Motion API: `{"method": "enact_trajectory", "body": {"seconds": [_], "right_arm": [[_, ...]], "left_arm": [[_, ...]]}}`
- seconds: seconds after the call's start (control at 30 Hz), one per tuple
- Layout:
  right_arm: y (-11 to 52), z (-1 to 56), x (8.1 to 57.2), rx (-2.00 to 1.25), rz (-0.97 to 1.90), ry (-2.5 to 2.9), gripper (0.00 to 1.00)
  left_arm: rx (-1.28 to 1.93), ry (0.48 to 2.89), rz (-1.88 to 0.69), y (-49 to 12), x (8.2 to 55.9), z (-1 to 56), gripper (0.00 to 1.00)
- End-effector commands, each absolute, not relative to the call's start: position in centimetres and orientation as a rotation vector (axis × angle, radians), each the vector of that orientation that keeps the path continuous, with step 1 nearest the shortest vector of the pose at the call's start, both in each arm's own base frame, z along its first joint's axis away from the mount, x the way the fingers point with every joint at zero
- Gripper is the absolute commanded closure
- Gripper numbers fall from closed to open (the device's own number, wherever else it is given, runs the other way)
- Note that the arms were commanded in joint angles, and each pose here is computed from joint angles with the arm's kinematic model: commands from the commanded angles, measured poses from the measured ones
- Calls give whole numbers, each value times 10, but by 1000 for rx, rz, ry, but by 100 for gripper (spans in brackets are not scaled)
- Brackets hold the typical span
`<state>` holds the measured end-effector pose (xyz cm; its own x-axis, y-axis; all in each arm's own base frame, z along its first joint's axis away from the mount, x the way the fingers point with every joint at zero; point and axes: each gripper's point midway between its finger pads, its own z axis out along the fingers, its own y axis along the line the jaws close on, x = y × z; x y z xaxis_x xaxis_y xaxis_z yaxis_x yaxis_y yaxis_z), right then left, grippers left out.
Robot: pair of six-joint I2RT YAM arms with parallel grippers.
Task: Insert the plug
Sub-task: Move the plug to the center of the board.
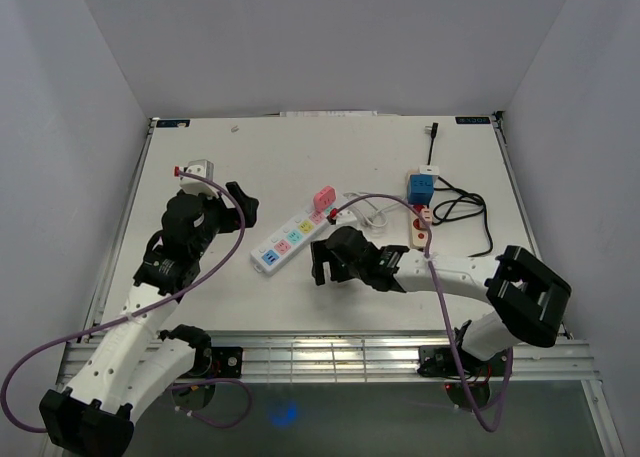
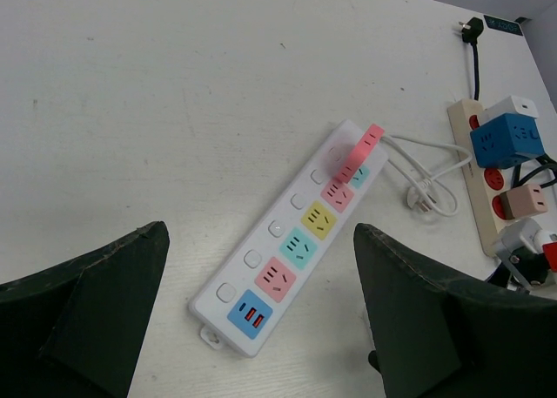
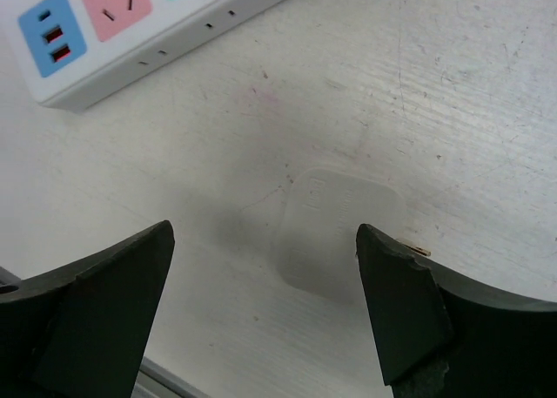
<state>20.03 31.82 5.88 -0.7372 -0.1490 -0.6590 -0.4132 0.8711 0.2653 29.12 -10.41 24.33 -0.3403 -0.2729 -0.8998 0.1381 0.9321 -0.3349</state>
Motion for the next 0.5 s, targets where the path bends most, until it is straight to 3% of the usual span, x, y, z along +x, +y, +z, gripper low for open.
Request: {"method": "enact_trajectory", "body": {"seconds": [0.0, 0.1, 0.17, 0.23, 0.27, 0.33, 0.47], "right_arm": [[327, 100, 208, -420, 628, 2287, 10], [311, 105, 216, -426, 620, 2270, 8], [298, 110, 224, -407, 602, 2249, 0], [286, 102, 224, -416, 578, 2252, 16], [283, 103, 223, -416, 586, 2242, 29], [277, 86, 210, -454, 597, 2274, 39], [279, 79, 209, -466, 618, 2271, 70]], "left_arm": [[-87, 1881, -428, -106, 292, 242, 2], [-79, 1883, -439, -108, 292, 241, 2], [-75, 1887, -443, -108, 291, 241, 2], [-74, 1883, -452, -110, 291, 241, 2], [-71, 1885, -455, -110, 291, 240, 2], [-62, 1886, -473, -114, 291, 241, 2], [-52, 1899, -487, -117, 292, 237, 2]]}}
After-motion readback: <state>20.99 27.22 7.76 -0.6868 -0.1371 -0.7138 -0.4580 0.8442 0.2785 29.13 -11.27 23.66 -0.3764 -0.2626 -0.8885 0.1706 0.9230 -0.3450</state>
